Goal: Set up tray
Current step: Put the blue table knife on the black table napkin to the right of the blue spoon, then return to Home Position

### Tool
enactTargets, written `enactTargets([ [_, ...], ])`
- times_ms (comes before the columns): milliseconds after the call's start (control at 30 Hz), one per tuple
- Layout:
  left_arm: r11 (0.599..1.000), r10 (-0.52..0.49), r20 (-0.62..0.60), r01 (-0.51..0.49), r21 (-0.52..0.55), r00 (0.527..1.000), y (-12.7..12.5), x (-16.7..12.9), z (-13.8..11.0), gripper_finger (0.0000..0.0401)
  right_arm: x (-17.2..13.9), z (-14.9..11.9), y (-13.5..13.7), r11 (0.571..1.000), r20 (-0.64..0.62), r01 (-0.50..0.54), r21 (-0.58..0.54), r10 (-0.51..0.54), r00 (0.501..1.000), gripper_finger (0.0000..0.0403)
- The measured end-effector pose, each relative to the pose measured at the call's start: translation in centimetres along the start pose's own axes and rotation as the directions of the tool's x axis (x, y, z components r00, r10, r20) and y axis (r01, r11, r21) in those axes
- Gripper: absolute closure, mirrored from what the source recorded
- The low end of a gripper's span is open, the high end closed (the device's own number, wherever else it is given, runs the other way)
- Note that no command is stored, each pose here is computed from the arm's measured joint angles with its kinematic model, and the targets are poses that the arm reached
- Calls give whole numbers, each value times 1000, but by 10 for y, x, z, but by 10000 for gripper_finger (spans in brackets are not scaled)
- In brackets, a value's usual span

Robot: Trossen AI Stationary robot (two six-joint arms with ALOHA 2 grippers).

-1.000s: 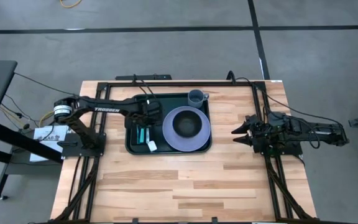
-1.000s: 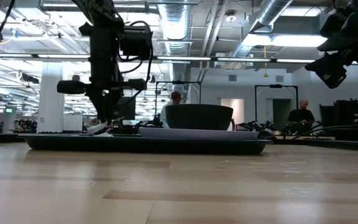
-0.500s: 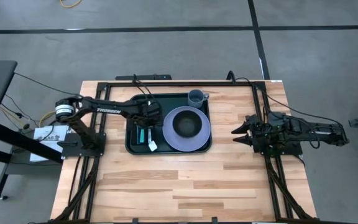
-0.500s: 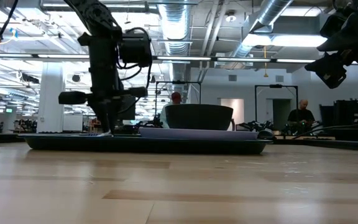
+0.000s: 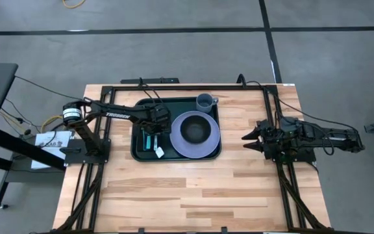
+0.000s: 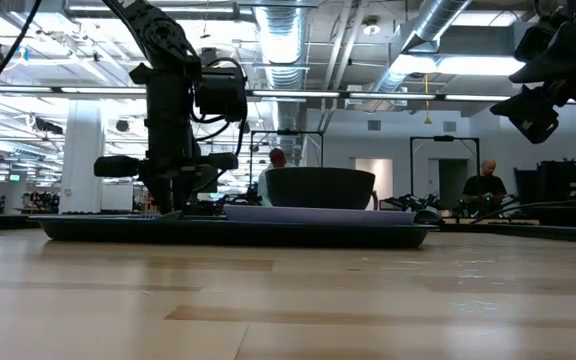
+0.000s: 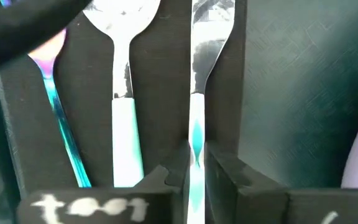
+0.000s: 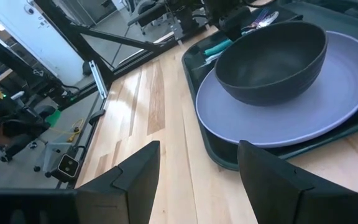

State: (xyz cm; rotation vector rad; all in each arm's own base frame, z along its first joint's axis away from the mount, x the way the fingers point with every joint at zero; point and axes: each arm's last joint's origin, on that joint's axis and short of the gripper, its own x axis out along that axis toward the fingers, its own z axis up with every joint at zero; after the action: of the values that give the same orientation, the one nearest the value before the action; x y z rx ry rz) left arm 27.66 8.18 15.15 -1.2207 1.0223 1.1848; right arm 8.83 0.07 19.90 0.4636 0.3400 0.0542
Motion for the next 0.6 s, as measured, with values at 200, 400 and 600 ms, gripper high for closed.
enactTargets([
  [200,1000,2,3,-2,5,1000,0,0,0,343,0,-1,0,1000,-6,3,6,-3,1000,198],
  [400,1000,3,3,-3,8,1000,0,0,0,318,0,-1,0,1000,-12,2,3,-2,1000,198],
  [600,999,5,-5,-5,34,1000,-3,-4,0,306,0,-1,0,1000,-20,-15,-25,15,1000,198],
])
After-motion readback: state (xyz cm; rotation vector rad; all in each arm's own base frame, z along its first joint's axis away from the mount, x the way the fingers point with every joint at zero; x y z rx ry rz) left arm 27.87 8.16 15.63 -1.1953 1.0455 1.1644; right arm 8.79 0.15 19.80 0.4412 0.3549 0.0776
